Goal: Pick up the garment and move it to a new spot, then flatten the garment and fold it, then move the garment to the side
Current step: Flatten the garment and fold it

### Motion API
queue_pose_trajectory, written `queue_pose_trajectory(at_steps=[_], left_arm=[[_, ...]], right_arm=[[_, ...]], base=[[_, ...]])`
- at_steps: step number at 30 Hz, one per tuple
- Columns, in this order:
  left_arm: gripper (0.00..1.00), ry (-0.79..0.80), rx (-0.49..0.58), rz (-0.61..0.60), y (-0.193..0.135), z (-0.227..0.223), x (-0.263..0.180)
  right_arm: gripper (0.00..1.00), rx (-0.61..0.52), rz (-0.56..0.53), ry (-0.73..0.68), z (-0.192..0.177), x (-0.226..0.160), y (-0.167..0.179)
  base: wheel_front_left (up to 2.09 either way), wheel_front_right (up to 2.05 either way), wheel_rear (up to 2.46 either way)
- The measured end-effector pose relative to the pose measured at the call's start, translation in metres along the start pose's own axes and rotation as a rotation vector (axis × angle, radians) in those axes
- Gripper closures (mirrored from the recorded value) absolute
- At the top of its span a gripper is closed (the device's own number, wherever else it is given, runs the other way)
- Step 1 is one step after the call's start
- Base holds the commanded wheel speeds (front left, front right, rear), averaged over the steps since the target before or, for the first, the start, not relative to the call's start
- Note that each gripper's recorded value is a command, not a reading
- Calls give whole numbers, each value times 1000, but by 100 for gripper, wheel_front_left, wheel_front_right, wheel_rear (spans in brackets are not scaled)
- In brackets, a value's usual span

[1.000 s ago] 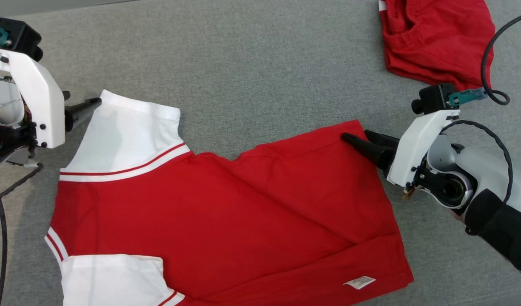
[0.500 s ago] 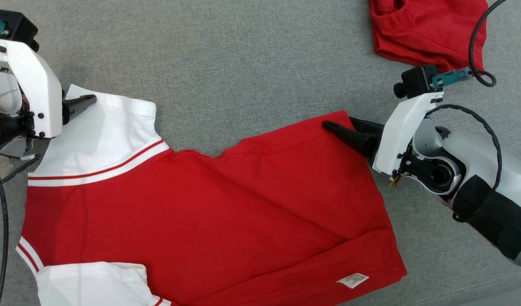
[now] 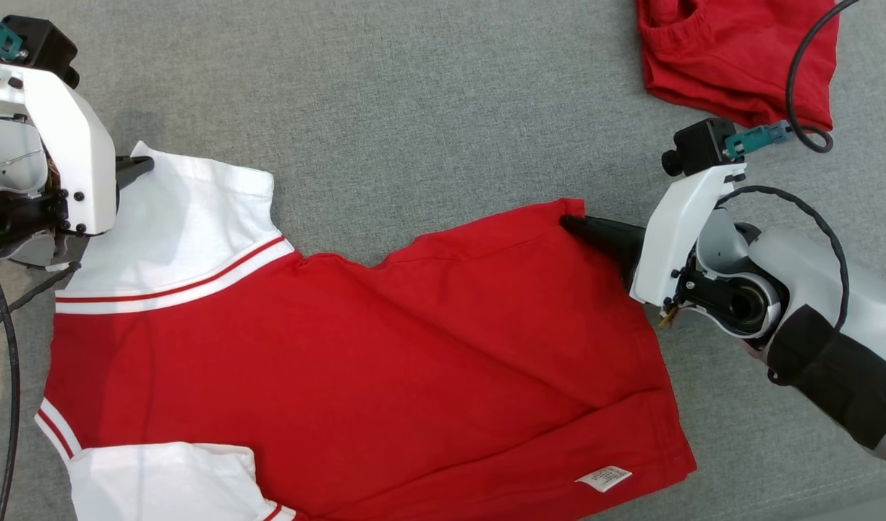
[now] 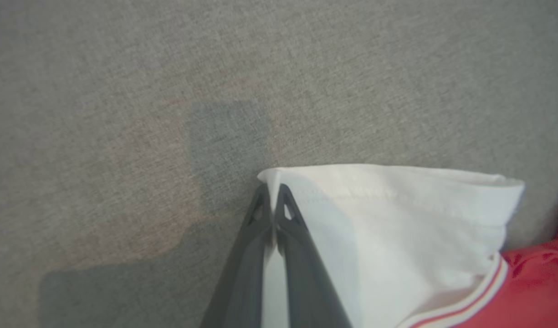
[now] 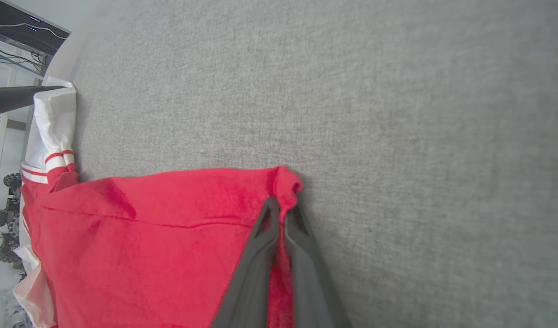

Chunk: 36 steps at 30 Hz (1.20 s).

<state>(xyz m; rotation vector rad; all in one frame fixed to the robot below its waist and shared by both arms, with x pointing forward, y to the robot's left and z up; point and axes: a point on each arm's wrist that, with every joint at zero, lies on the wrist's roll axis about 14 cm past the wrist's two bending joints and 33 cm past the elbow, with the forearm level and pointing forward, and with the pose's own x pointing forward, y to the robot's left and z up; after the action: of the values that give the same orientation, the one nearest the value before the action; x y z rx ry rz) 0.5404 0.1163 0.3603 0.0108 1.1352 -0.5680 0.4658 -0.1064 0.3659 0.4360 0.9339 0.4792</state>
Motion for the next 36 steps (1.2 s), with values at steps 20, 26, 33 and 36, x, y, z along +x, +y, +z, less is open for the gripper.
queue_pose_trajectory(at_steps=[20, 26, 33, 36], left_arm=[[100, -185, -21, 39, 6, 14, -58], [100, -191, -37, 55, 10, 4, -69], [100, -223, -44, 61, 9, 3, -83], [100, -222, -45, 55, 5, -3, -87]], right_arm=[[100, 16, -26, -164, 2, -26, 3], [100, 9, -44, -238, 18, -31, 0], [100, -21, -42, -298, 32, -34, 6], [100, -27, -37, -323, 36, -38, 11]], base=[[0, 0, 0], [0, 0, 0], [0, 0, 0], [0, 0, 0]])
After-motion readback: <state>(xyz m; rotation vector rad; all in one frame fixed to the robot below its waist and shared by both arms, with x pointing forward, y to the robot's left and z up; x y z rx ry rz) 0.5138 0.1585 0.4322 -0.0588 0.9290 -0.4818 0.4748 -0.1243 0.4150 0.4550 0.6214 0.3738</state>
